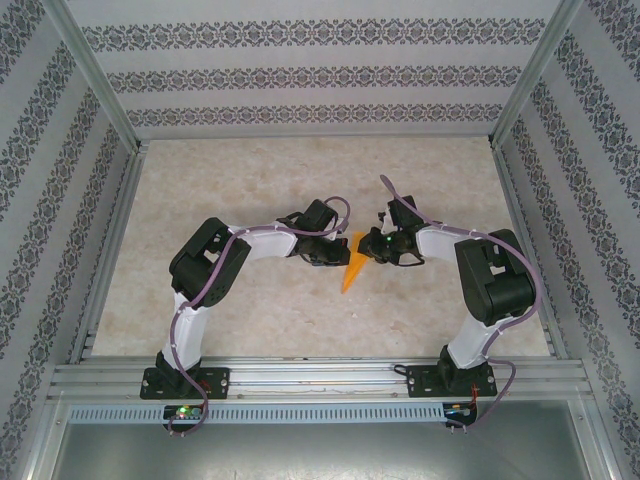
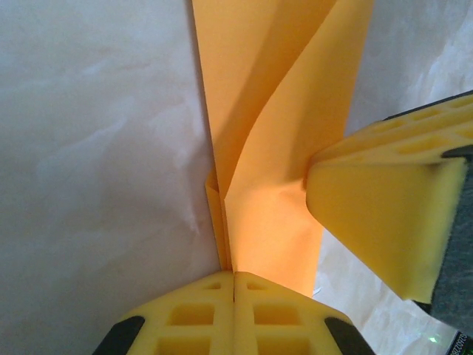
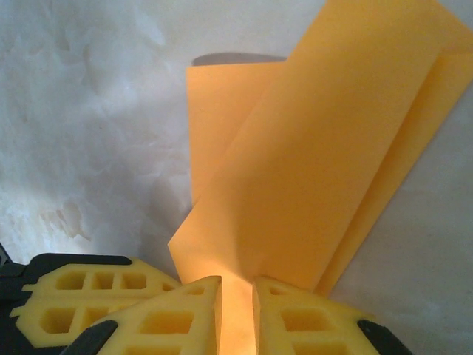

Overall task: Fold a paper plane with a square sheet of paper (fold left side to right side)
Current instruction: Fold the wing for the fifth time at the center of the table.

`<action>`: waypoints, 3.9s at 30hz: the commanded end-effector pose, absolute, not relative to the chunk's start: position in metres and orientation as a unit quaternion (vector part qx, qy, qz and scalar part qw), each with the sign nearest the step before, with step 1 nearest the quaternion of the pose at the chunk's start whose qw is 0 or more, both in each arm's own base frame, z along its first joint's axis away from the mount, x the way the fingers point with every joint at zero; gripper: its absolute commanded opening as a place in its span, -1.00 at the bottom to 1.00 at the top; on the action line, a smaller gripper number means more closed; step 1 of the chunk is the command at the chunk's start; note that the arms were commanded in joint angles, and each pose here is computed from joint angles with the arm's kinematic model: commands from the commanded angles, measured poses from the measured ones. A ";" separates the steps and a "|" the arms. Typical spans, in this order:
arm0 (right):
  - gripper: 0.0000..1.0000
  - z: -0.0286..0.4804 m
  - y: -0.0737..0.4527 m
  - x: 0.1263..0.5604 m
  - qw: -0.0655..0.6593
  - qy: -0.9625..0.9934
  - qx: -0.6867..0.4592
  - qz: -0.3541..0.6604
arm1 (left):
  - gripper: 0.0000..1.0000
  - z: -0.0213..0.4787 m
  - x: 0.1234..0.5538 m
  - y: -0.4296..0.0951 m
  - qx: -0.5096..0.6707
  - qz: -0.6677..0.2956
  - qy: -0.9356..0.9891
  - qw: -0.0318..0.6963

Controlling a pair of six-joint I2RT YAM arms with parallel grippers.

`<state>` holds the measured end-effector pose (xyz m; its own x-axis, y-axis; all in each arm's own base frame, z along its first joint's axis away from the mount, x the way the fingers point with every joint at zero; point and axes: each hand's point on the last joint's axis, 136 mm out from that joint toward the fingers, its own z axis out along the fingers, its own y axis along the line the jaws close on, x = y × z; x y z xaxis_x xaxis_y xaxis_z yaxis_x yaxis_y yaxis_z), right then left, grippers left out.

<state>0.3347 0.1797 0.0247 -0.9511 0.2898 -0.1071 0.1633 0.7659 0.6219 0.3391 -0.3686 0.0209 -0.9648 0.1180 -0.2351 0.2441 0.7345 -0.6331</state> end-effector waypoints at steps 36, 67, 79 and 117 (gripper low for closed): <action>-1.00 -0.022 0.154 0.291 0.051 0.944 0.146 0.292 | -0.76 0.111 0.314 -0.368 0.124 -0.409 0.901 0.078; -1.00 -0.026 0.158 0.289 0.041 0.948 0.132 0.286 | -0.82 0.039 0.289 -0.382 0.115 -0.389 0.914 -0.027; -1.00 -0.027 0.157 0.288 0.039 0.949 0.131 0.283 | -0.82 0.019 0.280 -0.374 0.107 -0.376 0.919 -0.042; -1.00 0.052 0.182 0.329 0.153 0.906 0.083 0.385 | -0.92 -0.039 0.249 -0.339 0.127 -0.197 0.970 -0.055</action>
